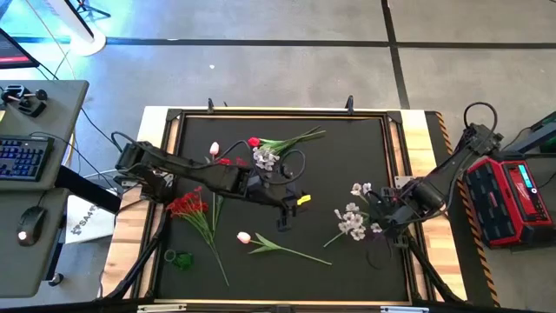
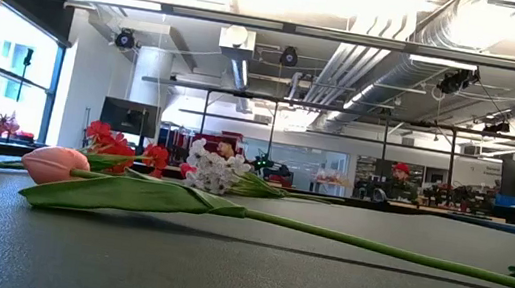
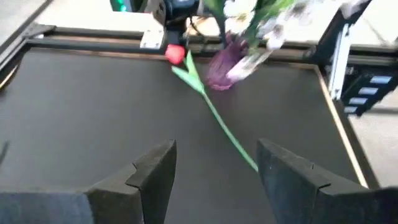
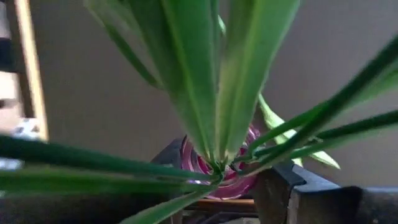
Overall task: Sort flowers into vase by color
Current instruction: Adjust the pink vase
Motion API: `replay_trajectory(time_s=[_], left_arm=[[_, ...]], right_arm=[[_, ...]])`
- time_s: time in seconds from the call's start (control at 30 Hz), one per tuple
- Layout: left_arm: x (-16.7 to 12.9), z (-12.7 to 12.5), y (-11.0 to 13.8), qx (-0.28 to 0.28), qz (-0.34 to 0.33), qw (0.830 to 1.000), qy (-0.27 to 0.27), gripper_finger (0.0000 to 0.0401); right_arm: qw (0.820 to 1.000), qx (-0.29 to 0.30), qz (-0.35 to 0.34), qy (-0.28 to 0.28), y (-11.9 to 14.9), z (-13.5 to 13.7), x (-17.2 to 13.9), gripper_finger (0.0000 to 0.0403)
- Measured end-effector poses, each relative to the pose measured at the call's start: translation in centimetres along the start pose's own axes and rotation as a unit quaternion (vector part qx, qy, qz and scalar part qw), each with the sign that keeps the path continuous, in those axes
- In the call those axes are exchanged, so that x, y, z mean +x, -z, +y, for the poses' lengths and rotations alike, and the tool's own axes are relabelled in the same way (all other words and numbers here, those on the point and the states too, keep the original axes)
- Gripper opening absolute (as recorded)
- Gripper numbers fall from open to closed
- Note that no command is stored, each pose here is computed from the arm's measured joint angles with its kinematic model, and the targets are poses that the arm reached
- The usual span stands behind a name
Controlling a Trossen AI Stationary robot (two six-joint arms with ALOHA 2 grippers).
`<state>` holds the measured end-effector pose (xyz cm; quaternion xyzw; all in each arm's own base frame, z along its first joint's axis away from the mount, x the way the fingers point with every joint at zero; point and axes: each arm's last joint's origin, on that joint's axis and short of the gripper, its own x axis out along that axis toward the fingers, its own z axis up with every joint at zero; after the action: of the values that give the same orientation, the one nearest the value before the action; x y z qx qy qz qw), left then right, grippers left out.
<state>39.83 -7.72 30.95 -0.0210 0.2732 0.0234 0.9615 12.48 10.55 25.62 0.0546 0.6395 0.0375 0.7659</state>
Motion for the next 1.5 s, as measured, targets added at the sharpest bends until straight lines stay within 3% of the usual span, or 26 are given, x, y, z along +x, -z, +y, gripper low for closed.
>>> replay_trajectory(time_s=[0.33, 0.57, 0.73, 0.83, 1.07, 1.23, 1.5], left_arm=[[0.3, 0.1, 0.4, 0.020, 0.001, 1.000, 0.015, 0.0206], [0.3, 0.2, 0.7, 0.023, 0.020, 0.999, 0.017, 0.0206], [0.3, 0.3, 0.9, 0.024, 0.028, 0.999, 0.016, 0.0206], [0.3, 0.3, 1.0, 0.025, 0.033, 0.999, 0.015, 0.0206], [0.3, 0.3, 1.1, 0.036, 0.040, 0.998, 0.015, 0.0206], [0.4, 0.8, 1.0, 0.036, 0.038, 0.999, 0.010, 0.0206], [0.5, 1.6, 0.8, 0.018, 0.030, 0.999, -0.026, 0.0206]], right_arm=[[0.995, 0.023, -0.055, 0.077, -1.4, -2.3, 1.4, 0.0122], [0.989, 0.030, -0.127, 0.072, -3.7, -3.4, 1.2, 0.0122], [0.974, 0.034, -0.196, 0.110, -5.0, -4.0, 0.9, 0.0122], [0.972, 0.048, -0.205, 0.104, -5.3, -4.2, 0.8, 0.0122], [0.978, 0.057, -0.203, 0.015, -3.7, -2.0, 0.1, 0.0122], [0.965, 0.051, -0.256, 0.007, -1.8, 0.0, -0.7, 0.0122], [0.947, 0.080, -0.311, -0.021, 1.5, 1.9, 3.7, 0.0122]])
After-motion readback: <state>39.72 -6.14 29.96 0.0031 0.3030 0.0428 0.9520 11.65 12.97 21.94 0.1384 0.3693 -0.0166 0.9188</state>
